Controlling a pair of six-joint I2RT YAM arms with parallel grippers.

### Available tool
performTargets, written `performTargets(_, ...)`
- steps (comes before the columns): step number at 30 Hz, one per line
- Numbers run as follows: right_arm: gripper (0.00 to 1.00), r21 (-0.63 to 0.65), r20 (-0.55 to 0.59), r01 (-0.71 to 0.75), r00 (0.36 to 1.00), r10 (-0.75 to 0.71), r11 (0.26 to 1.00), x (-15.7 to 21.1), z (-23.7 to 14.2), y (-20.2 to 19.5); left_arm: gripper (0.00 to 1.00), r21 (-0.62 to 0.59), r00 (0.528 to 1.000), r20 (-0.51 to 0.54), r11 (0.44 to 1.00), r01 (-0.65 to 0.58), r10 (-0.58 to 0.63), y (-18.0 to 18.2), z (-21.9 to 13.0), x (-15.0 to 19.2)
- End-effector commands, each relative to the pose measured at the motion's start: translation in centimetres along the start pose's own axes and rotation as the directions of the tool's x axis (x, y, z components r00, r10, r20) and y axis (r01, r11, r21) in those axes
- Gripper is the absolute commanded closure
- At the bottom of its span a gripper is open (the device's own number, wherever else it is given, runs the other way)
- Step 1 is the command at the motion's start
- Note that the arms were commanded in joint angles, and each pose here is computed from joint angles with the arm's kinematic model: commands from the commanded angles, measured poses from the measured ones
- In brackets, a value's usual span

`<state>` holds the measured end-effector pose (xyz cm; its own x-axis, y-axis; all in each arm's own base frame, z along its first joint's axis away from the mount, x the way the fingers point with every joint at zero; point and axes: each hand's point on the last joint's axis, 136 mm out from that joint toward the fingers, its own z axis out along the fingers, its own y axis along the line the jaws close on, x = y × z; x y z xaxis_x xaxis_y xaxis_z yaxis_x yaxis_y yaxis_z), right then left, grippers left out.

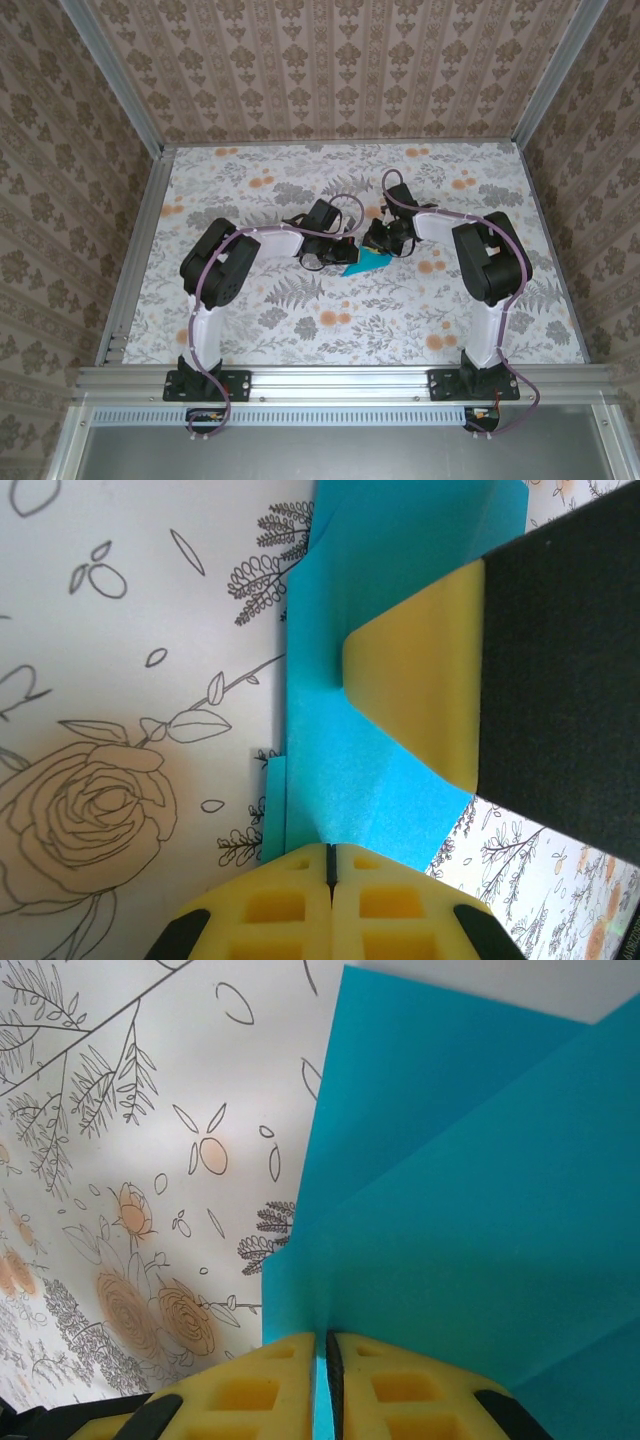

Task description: Fold a paper plane with a square sheet of paper (pick it up from the middle)

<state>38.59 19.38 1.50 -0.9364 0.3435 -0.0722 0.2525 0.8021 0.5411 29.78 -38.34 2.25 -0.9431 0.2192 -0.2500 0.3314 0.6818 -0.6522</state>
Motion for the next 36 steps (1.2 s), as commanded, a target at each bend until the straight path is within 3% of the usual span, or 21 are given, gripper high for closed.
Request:
performTargets(1, 0.86, 0.055, -0.003, -0.008, 1.0, 0.008, 0.998, 0.1, 0.8, -2.7, 1.0, -0.129, 0.986, -0.133, 0.988, 0.08, -0.097, 4.3, 1.7, 4.3)
performTargets(7, 0.86, -0.045, 0.033, 0.017, 0.999, -0.016, 0.999, -1.0, 0.3, -2.4, 1.0, -0.137, 0.984, -0.144, 0.987, 0.084, -0.104, 4.5, 1.7, 4.7)
performTargets(15, 0.86, -0.246, 0.067, 0.126, 0.991, -0.112, 0.961, -1.0, -1.3, 1.8, 1.0, -0.141, 0.983, -0.147, 0.986, 0.087, -0.107, 4.7, 1.7, 4.9)
performTargets(24, 0.88, -0.189, 0.0, 0.114, 0.993, -0.116, 0.975, 1.9, -0.1, 0.9, 1.0, -0.146, 0.983, -0.149, 0.986, 0.082, -0.104, 4.6, 1.7, 4.8)
performTargets(36, 0.88, -0.166, 0.067, 0.084, 0.995, -0.074, 0.983, -1.4, -0.8, -2.0, 1.0, -0.185, 0.976, -0.179, 0.979, 0.089, -0.122, 5.5, 1.4, 5.9)
